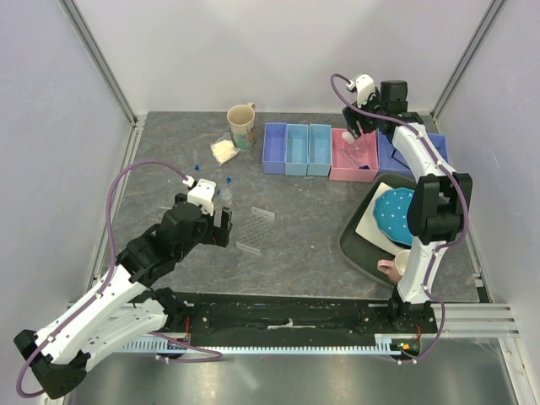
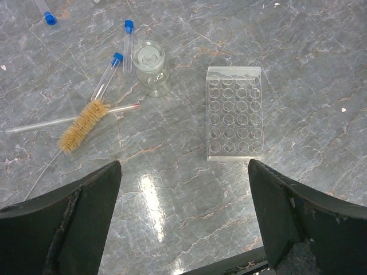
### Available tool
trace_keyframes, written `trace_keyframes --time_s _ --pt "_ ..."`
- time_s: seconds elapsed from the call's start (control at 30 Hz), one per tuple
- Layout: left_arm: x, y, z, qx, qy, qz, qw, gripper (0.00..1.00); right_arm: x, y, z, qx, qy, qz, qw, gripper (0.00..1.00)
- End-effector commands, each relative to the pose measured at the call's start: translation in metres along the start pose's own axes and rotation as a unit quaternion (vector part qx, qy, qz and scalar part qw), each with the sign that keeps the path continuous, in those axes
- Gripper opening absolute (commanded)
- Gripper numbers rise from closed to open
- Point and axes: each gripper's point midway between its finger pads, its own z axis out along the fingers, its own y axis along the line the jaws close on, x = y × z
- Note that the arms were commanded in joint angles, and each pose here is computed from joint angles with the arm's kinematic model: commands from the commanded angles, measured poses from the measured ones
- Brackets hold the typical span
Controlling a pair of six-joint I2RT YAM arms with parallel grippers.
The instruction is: Organize the chemistry lab equipment
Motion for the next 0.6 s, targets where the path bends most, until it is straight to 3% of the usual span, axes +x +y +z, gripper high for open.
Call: trace_keyframes --time_s 0.0,0.07,0.23,0.43,0.57 --pt "-0.009 -0.001 -0.002 0.003 -0.021 -0.013 1.000 0.98 -0.001 0.008 0.000 -0.026 -0.018 0.042 0.999 0.72" --pt "-0.009 -0.001 -0.002 0.003 -0.021 -0.014 1.000 0.98 0.007 0.010 0.007 -0.031 -0.010 0.051 0.998 0.60" --pt "-0.010 -0.001 -0.001 0.002 -0.020 -0.014 1.000 0.98 0.017 0.005 0.019 -0.035 0.000 0.068 0.997 0.42" --pt "-0.008 -0.001 0.000 0.001 -0.016 -0.011 1.000 0.98 0.038 0.008 0.042 -0.053 0.025 0.087 0.995 0.28" --pt "-0.009 -0.001 0.000 0.000 -0.017 -0.012 1.000 0.98 0.048 0.007 0.049 -0.048 0.039 0.093 0.994 0.26"
